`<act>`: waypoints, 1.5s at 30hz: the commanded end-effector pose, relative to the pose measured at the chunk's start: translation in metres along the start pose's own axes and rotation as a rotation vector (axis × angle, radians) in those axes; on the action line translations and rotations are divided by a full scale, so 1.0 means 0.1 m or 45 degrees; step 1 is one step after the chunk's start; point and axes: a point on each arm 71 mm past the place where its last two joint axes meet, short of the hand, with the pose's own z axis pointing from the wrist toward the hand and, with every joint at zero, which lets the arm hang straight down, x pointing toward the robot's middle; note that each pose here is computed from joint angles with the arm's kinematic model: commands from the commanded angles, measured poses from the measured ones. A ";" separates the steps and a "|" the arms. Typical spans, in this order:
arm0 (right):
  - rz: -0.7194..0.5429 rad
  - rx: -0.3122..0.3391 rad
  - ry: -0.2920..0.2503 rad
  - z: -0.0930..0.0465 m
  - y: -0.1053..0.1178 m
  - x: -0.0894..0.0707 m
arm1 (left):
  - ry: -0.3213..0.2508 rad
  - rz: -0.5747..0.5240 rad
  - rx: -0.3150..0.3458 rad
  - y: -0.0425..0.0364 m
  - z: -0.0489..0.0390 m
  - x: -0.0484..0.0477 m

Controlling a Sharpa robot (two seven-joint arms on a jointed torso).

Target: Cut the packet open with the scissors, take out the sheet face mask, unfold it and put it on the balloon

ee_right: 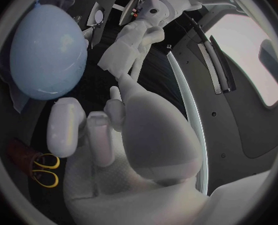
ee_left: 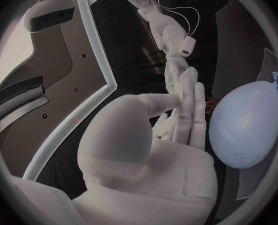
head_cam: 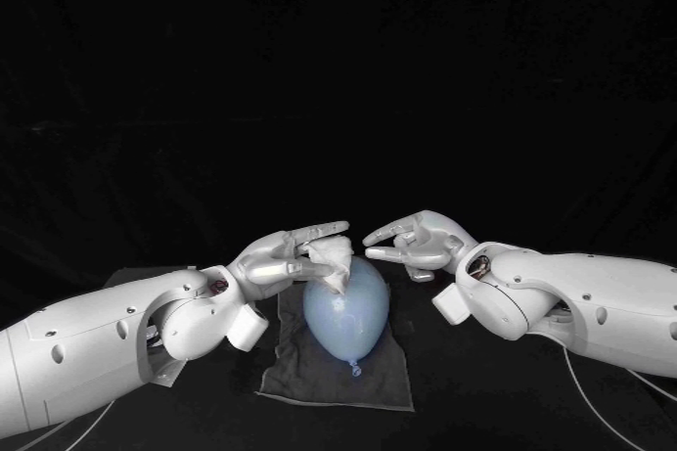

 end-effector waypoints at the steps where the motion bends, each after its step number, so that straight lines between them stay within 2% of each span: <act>1: -0.269 -0.224 -0.086 -0.03 0.13 -0.02 | 0.024 -0.030 0.012 -0.018 0.002 0.018; 13: -0.415 -0.313 -0.100 -0.03 0.14 0.14 | 0.023 -0.037 0.014 -0.020 -0.003 0.018; 18: -0.461 -0.350 -0.133 -0.03 0.14 0.16 | 0.021 -0.058 0.017 -0.023 -0.005 0.022; 26: -0.600 -0.501 -0.216 -0.06 0.18 0.22 | 0.020 -0.161 0.024 -0.033 -0.025 0.038; 36: -0.754 -0.647 -0.193 -0.10 0.17 0.34 | 0.029 -0.228 0.026 -0.043 -0.051 0.059; 45: -0.815 -0.727 -0.202 -0.14 0.20 0.38 | 0.020 -0.258 0.035 -0.050 -0.061 0.057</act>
